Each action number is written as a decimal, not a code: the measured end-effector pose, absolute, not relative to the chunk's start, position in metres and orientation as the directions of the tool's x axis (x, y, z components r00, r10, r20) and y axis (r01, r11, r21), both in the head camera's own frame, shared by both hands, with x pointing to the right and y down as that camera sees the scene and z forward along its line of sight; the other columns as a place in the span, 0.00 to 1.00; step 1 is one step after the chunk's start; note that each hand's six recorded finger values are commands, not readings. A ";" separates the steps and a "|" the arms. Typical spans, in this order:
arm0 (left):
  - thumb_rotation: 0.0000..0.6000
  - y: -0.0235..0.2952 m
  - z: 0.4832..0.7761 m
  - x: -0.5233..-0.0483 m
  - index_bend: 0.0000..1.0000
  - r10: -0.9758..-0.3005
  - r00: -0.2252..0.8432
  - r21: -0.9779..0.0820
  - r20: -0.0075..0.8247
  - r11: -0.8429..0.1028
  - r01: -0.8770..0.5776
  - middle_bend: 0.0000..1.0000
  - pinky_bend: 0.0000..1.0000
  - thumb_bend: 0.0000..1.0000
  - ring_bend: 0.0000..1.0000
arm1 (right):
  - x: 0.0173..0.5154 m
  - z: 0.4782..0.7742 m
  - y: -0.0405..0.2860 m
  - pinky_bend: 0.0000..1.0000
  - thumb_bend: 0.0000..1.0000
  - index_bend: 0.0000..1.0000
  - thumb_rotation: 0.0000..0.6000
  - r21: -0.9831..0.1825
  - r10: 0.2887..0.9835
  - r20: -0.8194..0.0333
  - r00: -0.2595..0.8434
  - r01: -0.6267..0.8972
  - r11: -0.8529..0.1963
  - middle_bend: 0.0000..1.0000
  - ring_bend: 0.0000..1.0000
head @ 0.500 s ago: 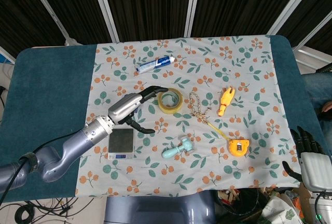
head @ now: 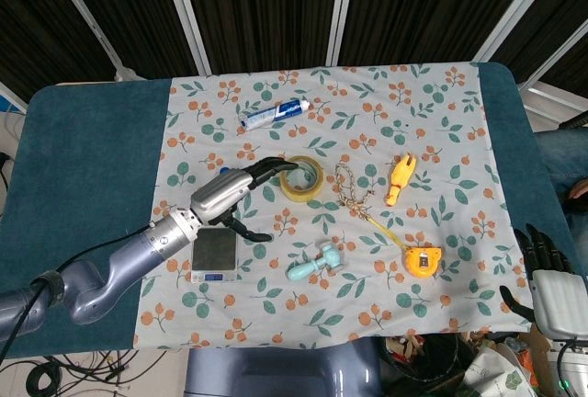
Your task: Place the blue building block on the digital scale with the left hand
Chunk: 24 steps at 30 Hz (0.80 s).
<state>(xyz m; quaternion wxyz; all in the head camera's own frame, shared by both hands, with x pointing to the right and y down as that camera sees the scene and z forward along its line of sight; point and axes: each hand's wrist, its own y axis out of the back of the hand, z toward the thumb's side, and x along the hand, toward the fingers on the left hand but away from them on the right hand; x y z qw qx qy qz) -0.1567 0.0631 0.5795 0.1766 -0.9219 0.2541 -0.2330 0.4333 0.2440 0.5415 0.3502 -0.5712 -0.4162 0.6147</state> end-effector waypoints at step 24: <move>1.00 0.053 0.573 -0.185 0.08 -0.617 0.709 -0.672 0.343 -0.688 -0.273 0.34 0.58 0.19 0.32 | 0.435 0.542 0.245 0.18 0.20 0.00 1.00 -0.909 0.903 -0.417 -0.109 0.051 -0.414 0.00 0.06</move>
